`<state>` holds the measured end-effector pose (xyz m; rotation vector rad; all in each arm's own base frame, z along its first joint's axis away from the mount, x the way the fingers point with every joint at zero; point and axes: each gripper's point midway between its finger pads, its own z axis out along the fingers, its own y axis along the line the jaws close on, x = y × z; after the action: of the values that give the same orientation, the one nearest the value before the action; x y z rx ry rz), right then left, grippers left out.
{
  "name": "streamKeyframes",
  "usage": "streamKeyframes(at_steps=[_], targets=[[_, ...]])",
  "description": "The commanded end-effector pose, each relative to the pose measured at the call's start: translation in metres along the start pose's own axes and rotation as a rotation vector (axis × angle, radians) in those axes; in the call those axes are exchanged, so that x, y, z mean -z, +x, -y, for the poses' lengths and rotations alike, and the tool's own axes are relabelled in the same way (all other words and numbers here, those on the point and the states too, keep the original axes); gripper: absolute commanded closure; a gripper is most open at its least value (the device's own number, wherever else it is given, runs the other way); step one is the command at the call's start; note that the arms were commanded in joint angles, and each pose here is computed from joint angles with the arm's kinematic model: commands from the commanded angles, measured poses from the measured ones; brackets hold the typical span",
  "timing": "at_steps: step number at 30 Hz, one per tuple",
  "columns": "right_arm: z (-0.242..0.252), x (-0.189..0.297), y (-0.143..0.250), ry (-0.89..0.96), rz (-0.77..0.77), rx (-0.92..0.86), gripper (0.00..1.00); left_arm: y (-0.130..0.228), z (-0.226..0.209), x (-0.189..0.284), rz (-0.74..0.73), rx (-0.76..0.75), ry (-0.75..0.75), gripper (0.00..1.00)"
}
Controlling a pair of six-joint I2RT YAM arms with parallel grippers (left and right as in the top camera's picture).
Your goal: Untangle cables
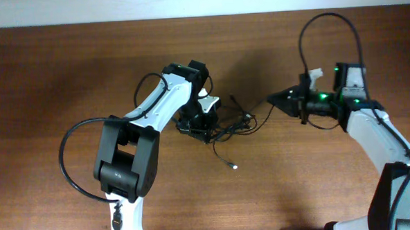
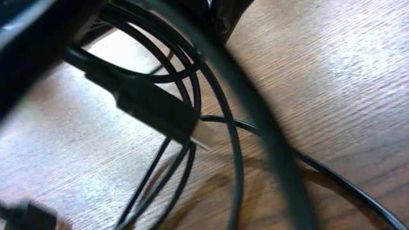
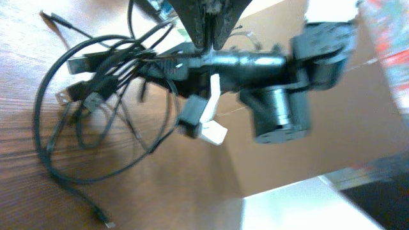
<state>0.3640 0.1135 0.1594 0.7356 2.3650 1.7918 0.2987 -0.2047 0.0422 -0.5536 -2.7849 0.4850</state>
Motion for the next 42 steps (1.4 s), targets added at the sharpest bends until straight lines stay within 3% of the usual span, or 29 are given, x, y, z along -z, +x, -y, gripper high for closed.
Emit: streamKeyframes(at_steps=[1,7,11,17,20,24,32,33,34,35,36,39,42], targets=[[-0.017,0.039,-0.011,-0.113,0.026,0.026,0.96,0.004,-0.023,0.001,-0.021,-0.009,-0.126,1.0],[-0.011,0.071,-0.03,-0.135,0.116,0.04,0.96,0.005,-0.054,0.007,-0.008,0.105,-0.309,1.0],[-0.002,0.077,-0.029,-0.122,0.129,0.032,0.96,0.008,-0.086,0.022,0.034,0.27,-0.509,1.0],[0.027,0.07,-0.019,0.001,0.135,0.013,0.96,0.003,-0.068,0.013,0.033,0.246,-0.393,1.0],[0.052,0.063,-0.011,0.137,0.133,0.006,0.82,0.0,-0.044,0.005,0.01,0.118,-0.246,1.0],[0.063,0.045,0.009,0.221,0.051,0.11,0.68,0.0,-0.029,0.002,0.004,0.068,-0.156,1.0],[0.062,-0.018,0.066,0.299,-0.182,0.268,0.45,0.0,-0.031,0.002,0.005,0.077,-0.166,1.0],[0.061,-0.023,0.072,0.301,-0.203,0.283,0.37,0.0,-0.031,0.002,0.004,0.077,-0.166,1.0],[0.061,-0.028,0.077,0.303,-0.222,0.293,0.23,0.0,-0.031,0.002,0.004,0.076,-0.167,1.0],[0.059,-0.031,0.083,0.291,-0.241,0.29,0.2,0.0,-0.032,0.002,0.005,0.076,-0.17,1.0],[0.056,-0.033,0.087,0.275,-0.257,0.29,0.2,-0.001,-0.032,0.002,0.009,0.077,-0.169,1.0],[0.052,-0.038,0.086,0.258,-0.258,0.334,0.39,-0.005,-0.035,0.005,0.027,0.09,-0.135,1.0],[0.048,-0.049,0.092,0.242,-0.283,0.417,0.48,-0.012,-0.025,0.01,0.06,0.035,0.015,1.0]])
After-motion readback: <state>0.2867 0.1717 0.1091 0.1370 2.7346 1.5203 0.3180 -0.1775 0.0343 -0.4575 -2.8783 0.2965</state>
